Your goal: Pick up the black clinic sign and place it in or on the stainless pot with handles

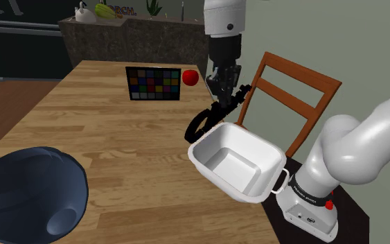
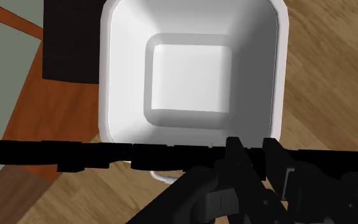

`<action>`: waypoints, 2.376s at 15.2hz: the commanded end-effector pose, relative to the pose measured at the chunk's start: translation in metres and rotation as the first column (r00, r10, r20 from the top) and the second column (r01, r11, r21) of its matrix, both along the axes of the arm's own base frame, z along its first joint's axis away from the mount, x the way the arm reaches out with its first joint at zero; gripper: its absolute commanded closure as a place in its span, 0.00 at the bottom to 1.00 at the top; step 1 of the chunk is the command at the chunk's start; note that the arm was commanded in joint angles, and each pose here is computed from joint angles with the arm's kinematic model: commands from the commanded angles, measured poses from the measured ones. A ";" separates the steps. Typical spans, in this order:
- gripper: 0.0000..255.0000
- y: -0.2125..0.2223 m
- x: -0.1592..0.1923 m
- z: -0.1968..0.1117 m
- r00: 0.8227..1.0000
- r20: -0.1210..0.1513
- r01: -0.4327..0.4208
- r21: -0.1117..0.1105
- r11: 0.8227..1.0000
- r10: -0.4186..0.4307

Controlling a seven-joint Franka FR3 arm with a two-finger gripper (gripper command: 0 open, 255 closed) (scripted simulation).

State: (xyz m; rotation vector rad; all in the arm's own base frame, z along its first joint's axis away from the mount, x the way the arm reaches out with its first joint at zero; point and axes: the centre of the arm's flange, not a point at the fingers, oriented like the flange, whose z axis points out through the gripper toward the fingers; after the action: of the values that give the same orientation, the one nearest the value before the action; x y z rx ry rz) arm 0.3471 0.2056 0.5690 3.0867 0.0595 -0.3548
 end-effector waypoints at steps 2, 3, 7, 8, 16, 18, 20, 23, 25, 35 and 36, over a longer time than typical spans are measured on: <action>1.00 -0.019 -0.035 0.005 1.000 0.000 0.000 0.001 1.000 0.000; 1.00 -0.025 -0.047 0.007 1.000 0.000 0.000 0.001 1.000 0.000; 1.00 -0.032 -0.058 -0.007 1.000 0.000 0.000 0.001 1.000 0.000; 1.00 -0.032 -0.058 -0.013 1.000 0.000 0.000 0.001 1.000 0.000; 1.00 -0.032 -0.058 -0.055 1.000 0.000 0.000 0.001 1.000 0.000; 1.00 -0.032 -0.058 -0.065 1.000 0.000 0.000 0.001 1.000 0.000; 1.00 -0.032 -0.058 -0.076 1.000 0.000 0.000 0.001 1.000 0.000; 1.00 -0.032 -0.058 -0.092 1.000 0.000 0.000 0.001 1.000 0.000; 1.00 -0.032 -0.058 -0.103 1.000 0.000 0.000 0.001 1.000 0.000; 0.00 -0.032 -0.058 -0.103 1.000 0.000 0.000 0.001 1.000 0.000; 0.00 -0.032 -0.058 -0.103 1.000 0.000 0.000 0.001 1.000 0.000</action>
State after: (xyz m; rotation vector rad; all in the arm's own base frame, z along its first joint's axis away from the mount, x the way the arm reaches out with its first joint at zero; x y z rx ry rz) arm 0.2892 0.1729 0.4668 3.0886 0.0583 -0.3516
